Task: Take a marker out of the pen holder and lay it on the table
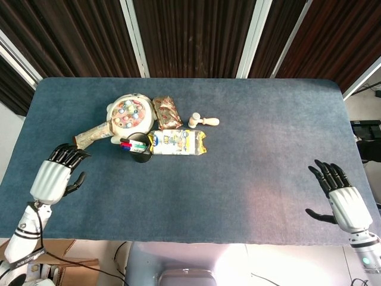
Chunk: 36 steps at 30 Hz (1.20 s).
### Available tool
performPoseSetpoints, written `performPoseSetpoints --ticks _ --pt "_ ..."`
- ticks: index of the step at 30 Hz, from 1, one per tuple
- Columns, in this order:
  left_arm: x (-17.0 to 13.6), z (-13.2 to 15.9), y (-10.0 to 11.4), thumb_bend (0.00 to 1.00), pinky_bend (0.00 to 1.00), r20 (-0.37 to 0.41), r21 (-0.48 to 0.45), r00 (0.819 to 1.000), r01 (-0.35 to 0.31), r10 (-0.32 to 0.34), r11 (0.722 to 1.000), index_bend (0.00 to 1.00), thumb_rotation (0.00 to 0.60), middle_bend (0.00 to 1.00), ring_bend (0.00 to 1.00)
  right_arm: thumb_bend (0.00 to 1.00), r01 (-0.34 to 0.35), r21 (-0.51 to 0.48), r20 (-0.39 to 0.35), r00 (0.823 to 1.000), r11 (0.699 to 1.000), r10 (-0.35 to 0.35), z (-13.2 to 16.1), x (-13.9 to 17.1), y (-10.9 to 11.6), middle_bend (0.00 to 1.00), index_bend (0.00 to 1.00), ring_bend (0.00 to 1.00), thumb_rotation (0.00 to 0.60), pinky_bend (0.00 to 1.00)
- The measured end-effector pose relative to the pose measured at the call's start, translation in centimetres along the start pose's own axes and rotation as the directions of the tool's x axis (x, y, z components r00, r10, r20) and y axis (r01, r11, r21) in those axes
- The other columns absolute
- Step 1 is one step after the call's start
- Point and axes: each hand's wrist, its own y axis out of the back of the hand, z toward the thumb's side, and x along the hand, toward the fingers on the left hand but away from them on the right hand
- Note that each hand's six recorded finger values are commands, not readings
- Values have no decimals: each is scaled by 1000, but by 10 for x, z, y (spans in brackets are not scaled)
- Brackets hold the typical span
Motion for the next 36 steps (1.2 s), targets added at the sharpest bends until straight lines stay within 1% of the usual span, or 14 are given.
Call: performPoseSetpoints --ticks 4,8,12,15,19,28,34,36 --pt "26 7 -14 395 244 50 23 999 -4 3 1000 374 600 343 238 47 -6 6 11 1000 1000 6 -1 0 1 14 0 0 600 0" --pt "58 18 -36 391 255 111 90 994 -8 -2 996 375 600 343 234 48 -6 9 32 999 1000 6 -5 3 2 14 0 0 600 0" --pt "87 34 -62 341 260 164 171 986 -11 -18 985 372 600 342 235 48 -11 9 39 999 1000 11 -7 4 0 14 0 0 600 0" --pt "102 48 -77 320 262 187 203 982 -7 -32 979 373 600 349 244 48 -13 8 43 999 1000 13 -8 4 0 14 0 0 600 0" --pt "110 54 -87 314 274 193 234 981 -8 -38 972 396 600 370 259 48 -15 8 52 999 1000 15 -11 5 -1 14 0 0 600 0" --pt "114 50 -95 309 285 198 323 980 -41 -26 945 441 600 409 288 48 -20 6 58 998 1000 20 -13 6 -2 14 0 0 600 0" --pt "110 42 -97 308 285 194 346 981 -40 -29 937 467 600 435 305 48 -23 8 60 998 1000 23 -13 6 -2 14 0 0 600 0" --pt "110 40 -98 314 286 188 334 982 -37 -28 942 480 600 443 309 48 -24 9 60 998 1000 23 -12 6 -2 14 0 0 600 0"
